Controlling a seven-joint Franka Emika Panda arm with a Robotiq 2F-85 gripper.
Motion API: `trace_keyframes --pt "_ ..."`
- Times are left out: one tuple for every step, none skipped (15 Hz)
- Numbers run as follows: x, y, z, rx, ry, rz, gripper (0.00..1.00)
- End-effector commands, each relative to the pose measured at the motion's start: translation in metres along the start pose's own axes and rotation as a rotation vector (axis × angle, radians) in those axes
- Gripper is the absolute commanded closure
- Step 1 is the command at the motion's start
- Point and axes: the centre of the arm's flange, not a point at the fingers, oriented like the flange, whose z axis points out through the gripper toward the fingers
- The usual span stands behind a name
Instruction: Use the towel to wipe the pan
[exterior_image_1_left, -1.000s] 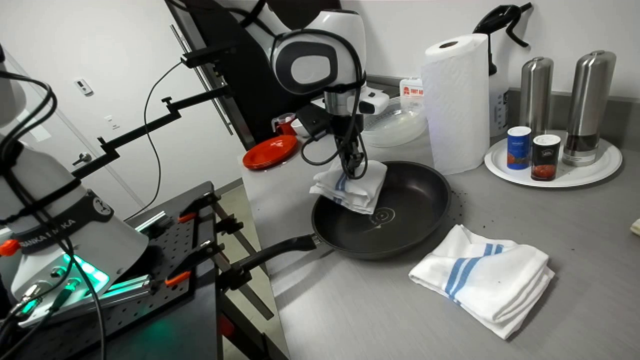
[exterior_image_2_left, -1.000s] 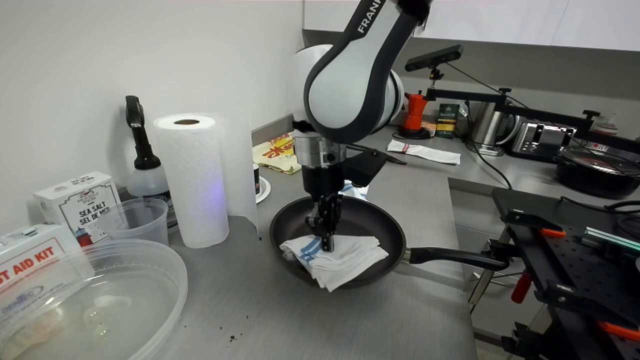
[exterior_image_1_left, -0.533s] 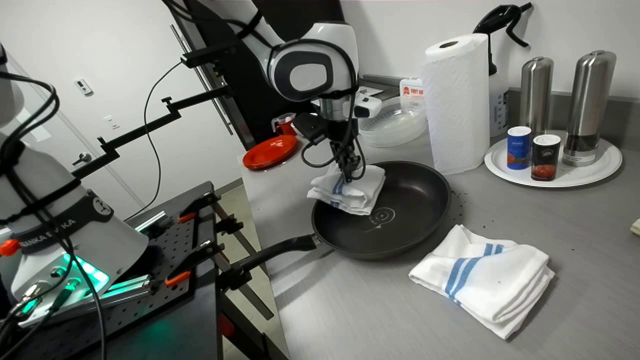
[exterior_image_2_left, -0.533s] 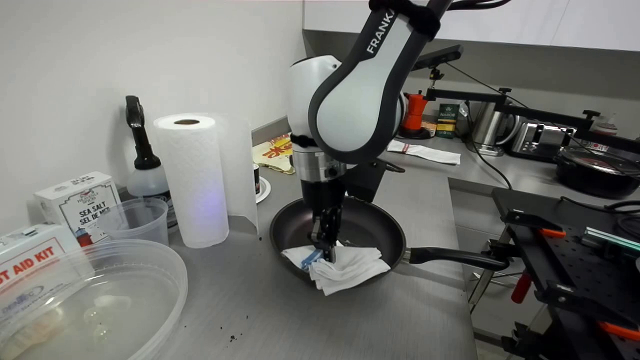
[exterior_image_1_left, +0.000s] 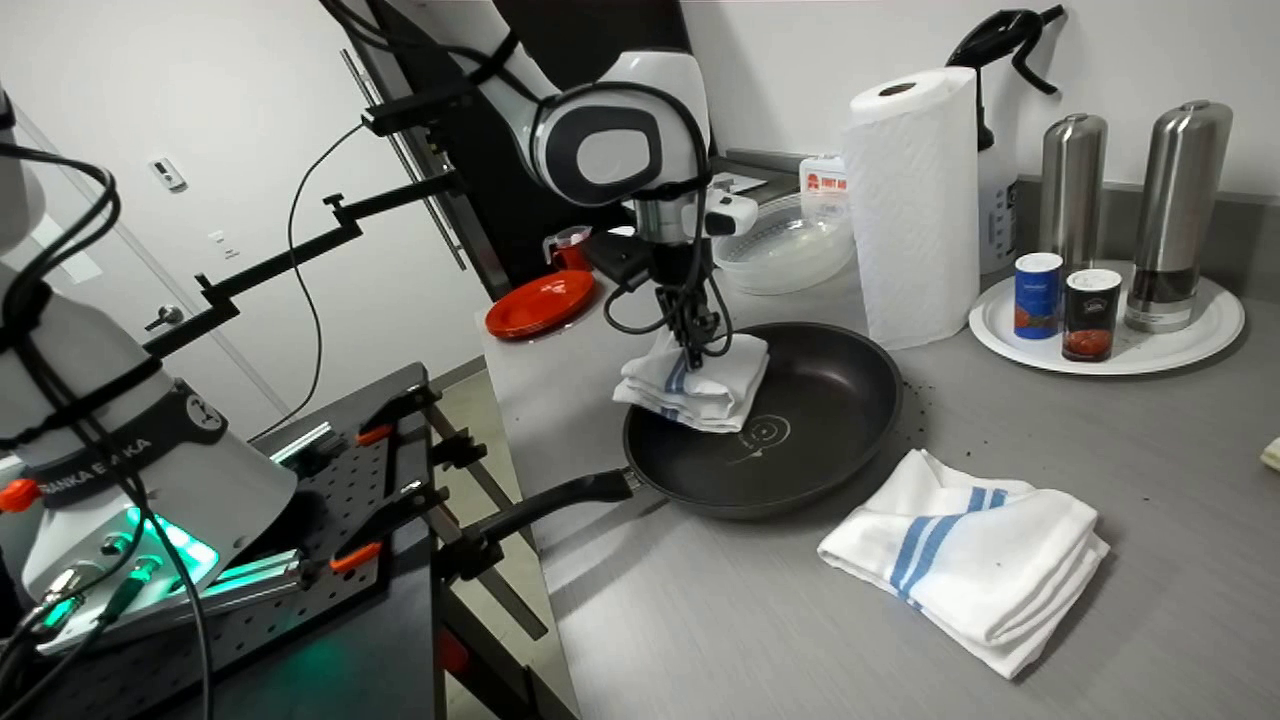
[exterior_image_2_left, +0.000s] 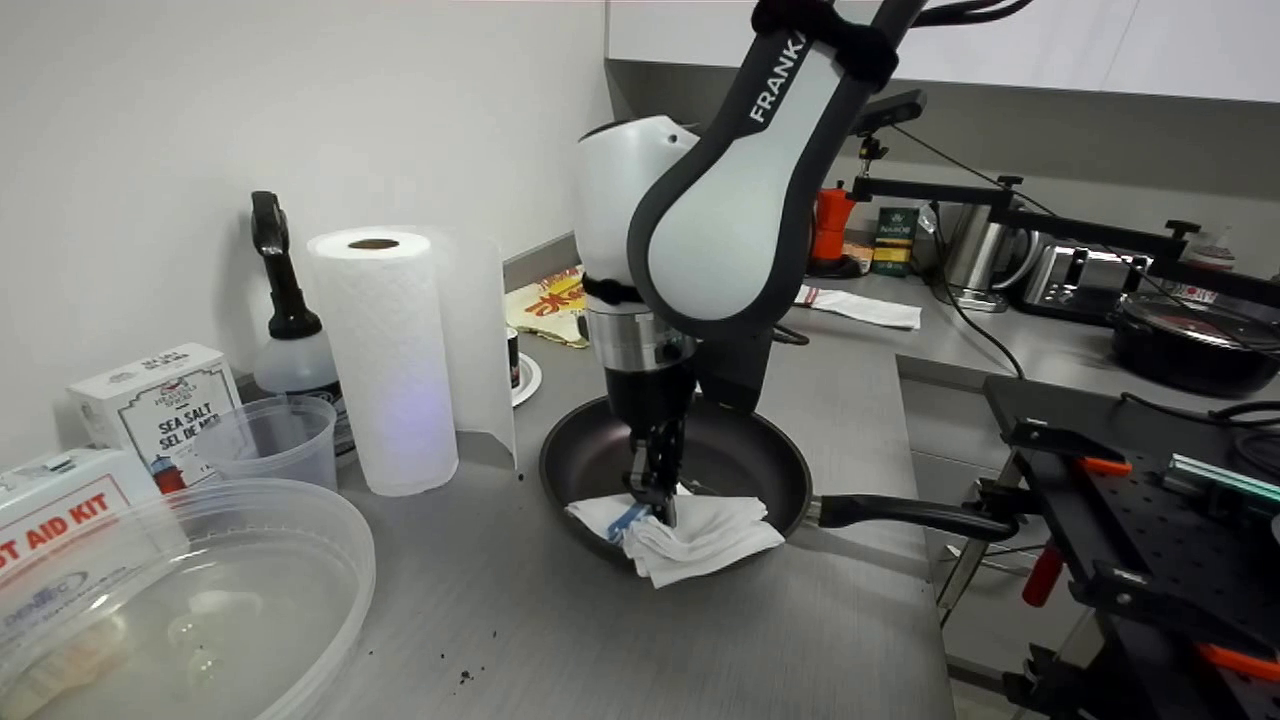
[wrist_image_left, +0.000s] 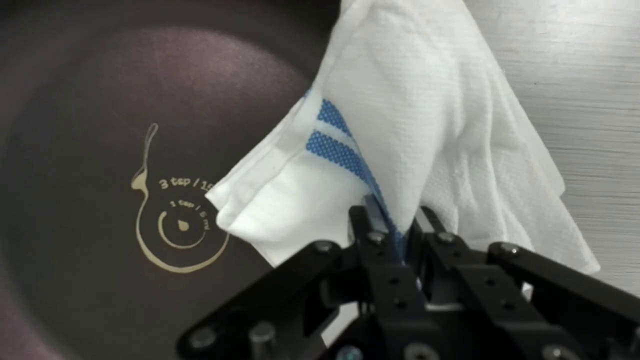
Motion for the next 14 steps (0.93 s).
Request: trace_keyframes --pt "-0.011 -0.001 0.008 -0.063 0.021 -0.036 0.97" --pt "-0.014 -0.001 0.010 -0.074 0.022 -0.051 0.97" --pt "-0.017 -0.001 0.012 -0.080 0.019 -0.062 0.97" --pt "-0.019 -0.003 0.014 -0.084 0.018 -0.071 0.97" --pt "-0.022 -0.004 0.016 -0.086 0.017 -0.080 0.97" --pt "-0.024 -0.007 0.019 -0.086 0.017 -0.086 0.97" --pt "-0.025 -0.010 0.021 -0.084 0.018 -0.093 0.97" --pt "-0.027 -0.013 0.023 -0.083 0.020 -0.100 0.97" --pt "-0.028 -0.016 0.025 -0.083 0.022 -0.107 0.97" --pt "-0.028 -0.018 0.028 -0.083 0.024 -0.114 0.97" --pt "-0.029 -0.020 0.029 -0.086 0.028 -0.120 0.97" --pt "-0.028 -0.021 0.032 -0.090 0.035 -0.126 0.97" --pt "-0.027 -0.021 0.034 -0.094 0.042 -0.131 0.97" --pt "-0.024 -0.020 0.036 -0.105 0.054 -0.138 0.97"
